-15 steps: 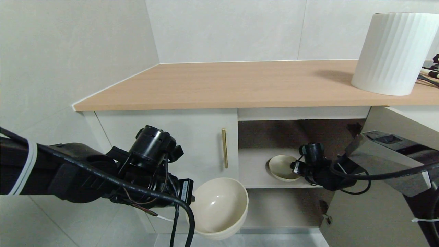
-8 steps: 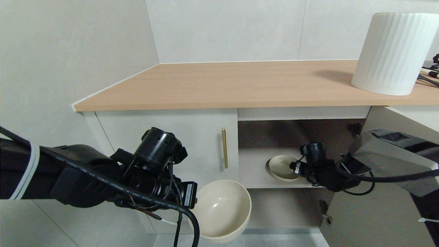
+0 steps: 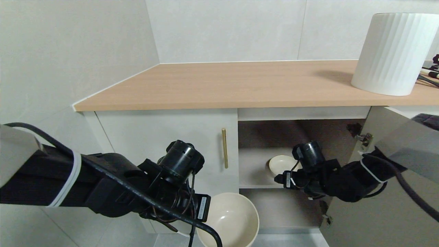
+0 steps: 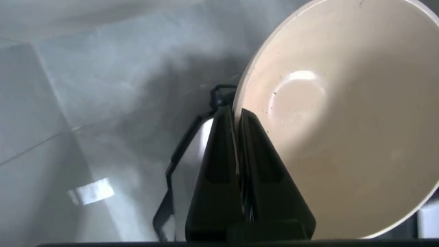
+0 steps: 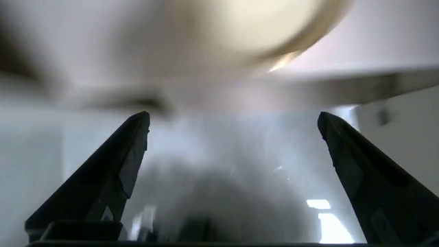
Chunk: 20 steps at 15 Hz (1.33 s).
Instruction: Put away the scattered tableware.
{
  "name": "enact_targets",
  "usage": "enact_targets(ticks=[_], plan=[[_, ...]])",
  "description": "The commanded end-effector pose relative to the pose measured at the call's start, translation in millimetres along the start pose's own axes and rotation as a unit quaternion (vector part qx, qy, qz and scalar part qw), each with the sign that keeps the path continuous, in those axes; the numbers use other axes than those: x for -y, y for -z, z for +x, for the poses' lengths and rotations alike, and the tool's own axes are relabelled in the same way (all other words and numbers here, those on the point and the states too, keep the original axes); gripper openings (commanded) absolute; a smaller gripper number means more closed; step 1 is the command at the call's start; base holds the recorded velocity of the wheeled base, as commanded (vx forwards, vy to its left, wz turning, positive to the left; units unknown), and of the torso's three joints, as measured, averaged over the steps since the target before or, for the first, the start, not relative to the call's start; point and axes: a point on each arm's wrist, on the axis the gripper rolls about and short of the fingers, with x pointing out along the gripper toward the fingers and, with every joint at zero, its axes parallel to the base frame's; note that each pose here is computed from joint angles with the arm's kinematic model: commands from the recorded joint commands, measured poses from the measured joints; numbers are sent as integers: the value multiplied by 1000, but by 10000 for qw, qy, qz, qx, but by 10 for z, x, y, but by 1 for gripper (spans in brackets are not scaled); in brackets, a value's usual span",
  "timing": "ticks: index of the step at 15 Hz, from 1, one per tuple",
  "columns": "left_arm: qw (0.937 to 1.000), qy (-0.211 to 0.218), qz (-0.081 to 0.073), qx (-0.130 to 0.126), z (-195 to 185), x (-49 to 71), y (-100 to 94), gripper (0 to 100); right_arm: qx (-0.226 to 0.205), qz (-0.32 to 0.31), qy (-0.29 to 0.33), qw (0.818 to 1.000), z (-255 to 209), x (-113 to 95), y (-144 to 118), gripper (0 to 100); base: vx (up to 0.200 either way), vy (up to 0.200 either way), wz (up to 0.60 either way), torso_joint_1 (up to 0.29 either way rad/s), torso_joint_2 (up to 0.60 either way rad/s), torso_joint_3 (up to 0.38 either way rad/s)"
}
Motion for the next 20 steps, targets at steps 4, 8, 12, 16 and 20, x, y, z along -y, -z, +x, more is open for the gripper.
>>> enact_targets(ticks=[4,8,12,16,20], plan=[[9986,-510,103,-15,155,26,36,0,-763,-884,-1516,9815,-1091,-401,215,100,0,0,0,0,0,0],[9983,-540,210,76,147,105,38,0,-986,-1442,-1651,9707,-1126,-450,406,100,0,0,0,0,0,0],[9984,-479,278,139,117,168,38,0,-1271,-1620,-1587,9656,-981,-540,575,100,0,0,0,0,0,0],[9975,-553,408,174,107,242,90,0,-1107,-1537,-1628,9683,-821,-606,601,100,0,0,0,0,0,0],[9974,-549,443,152,110,261,114,0,-1067,-1380,-1607,9715,-774,-621,610,100,0,0,0,0,0,0]])
